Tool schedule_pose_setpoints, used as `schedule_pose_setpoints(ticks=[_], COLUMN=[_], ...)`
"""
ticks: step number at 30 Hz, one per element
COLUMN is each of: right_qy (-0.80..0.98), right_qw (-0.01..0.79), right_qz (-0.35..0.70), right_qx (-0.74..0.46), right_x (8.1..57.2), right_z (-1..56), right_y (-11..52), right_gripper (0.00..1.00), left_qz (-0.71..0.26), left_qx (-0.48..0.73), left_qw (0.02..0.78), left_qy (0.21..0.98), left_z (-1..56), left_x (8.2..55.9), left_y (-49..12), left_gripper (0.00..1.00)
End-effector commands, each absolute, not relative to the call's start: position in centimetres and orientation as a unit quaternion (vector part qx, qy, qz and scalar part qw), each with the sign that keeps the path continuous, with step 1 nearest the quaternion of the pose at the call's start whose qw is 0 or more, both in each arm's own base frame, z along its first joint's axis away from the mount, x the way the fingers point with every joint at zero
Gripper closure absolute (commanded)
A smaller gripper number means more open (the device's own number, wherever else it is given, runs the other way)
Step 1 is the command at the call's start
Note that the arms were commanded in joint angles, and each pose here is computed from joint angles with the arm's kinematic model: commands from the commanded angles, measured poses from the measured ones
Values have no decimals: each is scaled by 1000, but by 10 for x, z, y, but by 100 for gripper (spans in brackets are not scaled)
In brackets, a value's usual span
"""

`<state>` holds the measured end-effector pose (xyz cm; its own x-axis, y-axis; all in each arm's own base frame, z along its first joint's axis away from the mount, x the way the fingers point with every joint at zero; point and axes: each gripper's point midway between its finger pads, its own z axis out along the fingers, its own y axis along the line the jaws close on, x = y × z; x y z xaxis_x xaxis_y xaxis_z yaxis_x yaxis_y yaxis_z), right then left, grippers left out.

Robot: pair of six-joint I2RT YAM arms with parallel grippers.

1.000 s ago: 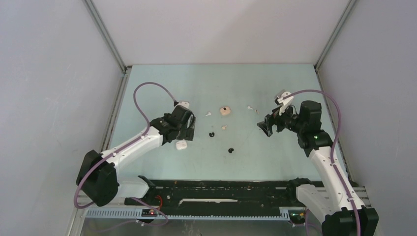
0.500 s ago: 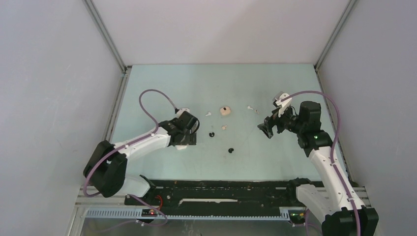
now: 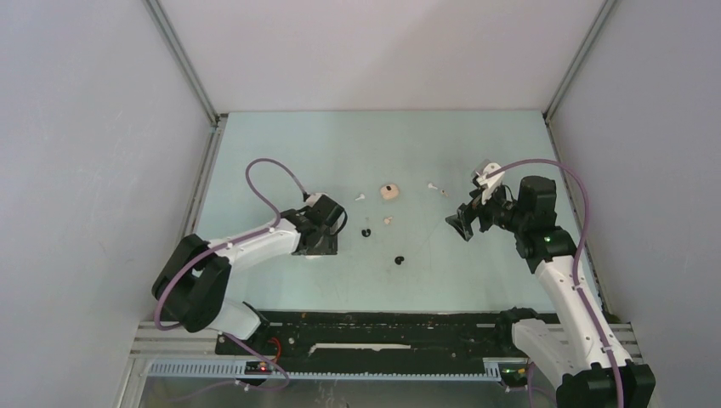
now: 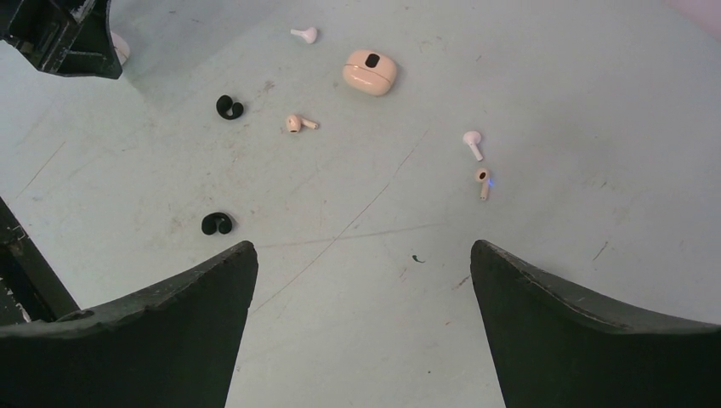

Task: Insert the wireless bluetooth earbuds into the charging case
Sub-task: Adjust the charging case at the center of the board.

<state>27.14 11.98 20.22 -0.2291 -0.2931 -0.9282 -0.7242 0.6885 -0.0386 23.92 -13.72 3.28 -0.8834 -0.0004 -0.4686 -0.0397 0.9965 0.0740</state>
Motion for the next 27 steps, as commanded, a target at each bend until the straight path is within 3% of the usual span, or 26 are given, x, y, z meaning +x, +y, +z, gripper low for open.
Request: schedule_pose_setpoints(ticks=[1, 20, 27], right_qy=[741, 745, 754], right_qw=[536, 527, 507], right_qz=[207, 220, 236], right_qx=[-349, -344, -345], right_x=[269, 269, 269], right_z=[213, 209, 201], right_y=[122, 124, 128], right_gripper=[2, 2, 3], left_qz=[26, 8, 21], left_qx=[-33, -48, -62], left_qw=[247, 230, 245], left_qy=[968, 972, 967], left_z=[30, 20, 42], left_x=[239, 251, 252], left_y=[-137, -141, -133], left_gripper=[27, 27, 14])
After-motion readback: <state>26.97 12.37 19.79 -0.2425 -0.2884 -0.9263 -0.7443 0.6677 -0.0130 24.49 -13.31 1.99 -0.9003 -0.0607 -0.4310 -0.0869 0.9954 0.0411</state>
